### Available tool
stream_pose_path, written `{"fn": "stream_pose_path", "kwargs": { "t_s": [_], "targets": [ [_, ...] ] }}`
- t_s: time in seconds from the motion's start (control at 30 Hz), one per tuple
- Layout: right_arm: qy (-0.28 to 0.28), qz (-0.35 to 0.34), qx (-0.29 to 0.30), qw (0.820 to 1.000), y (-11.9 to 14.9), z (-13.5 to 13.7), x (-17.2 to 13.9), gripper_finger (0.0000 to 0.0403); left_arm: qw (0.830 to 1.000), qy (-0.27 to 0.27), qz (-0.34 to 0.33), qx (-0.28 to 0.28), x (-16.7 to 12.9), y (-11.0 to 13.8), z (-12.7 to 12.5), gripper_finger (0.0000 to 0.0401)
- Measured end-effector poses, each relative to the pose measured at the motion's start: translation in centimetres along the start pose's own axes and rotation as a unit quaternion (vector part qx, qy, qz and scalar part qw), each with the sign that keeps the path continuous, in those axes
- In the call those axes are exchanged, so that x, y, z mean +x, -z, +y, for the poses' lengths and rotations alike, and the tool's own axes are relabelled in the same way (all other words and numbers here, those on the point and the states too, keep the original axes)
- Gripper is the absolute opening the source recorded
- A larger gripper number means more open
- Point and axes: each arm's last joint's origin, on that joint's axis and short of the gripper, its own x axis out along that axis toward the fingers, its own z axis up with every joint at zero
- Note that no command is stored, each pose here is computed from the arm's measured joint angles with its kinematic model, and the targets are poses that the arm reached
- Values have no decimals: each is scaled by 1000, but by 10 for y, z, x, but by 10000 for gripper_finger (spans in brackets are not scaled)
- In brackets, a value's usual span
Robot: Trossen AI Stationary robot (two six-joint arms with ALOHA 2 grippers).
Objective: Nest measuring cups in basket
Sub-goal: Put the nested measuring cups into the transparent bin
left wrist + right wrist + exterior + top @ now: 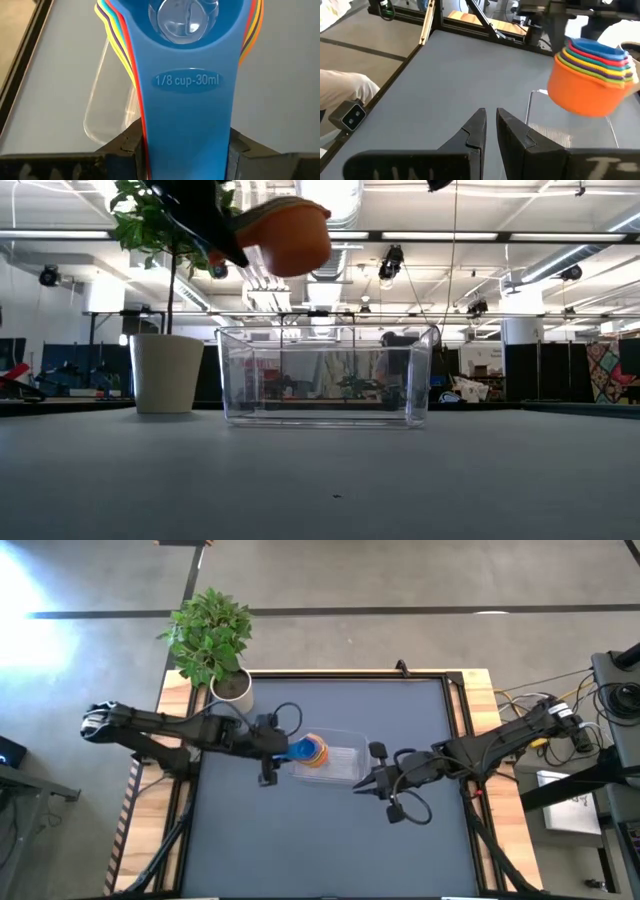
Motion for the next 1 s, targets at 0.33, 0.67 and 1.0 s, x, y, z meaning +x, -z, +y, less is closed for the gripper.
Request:
{"fn": "stream_pose_path", "kwargs": {
  "t_s": [0.33,0.67,1.0],
  "targets": [
    [1,-14,0,1000,-3,-1,-8,34,999,20,-9,24,40,-9,35,125],
    [1,-14,-3,1000,-3,-1,-9,34,998,49,25,39,100,-2,55,125],
    [1,-12,0,1000,-3,-1,-9,34,994,69,77,36,144,15,56,125]
  ]
}}
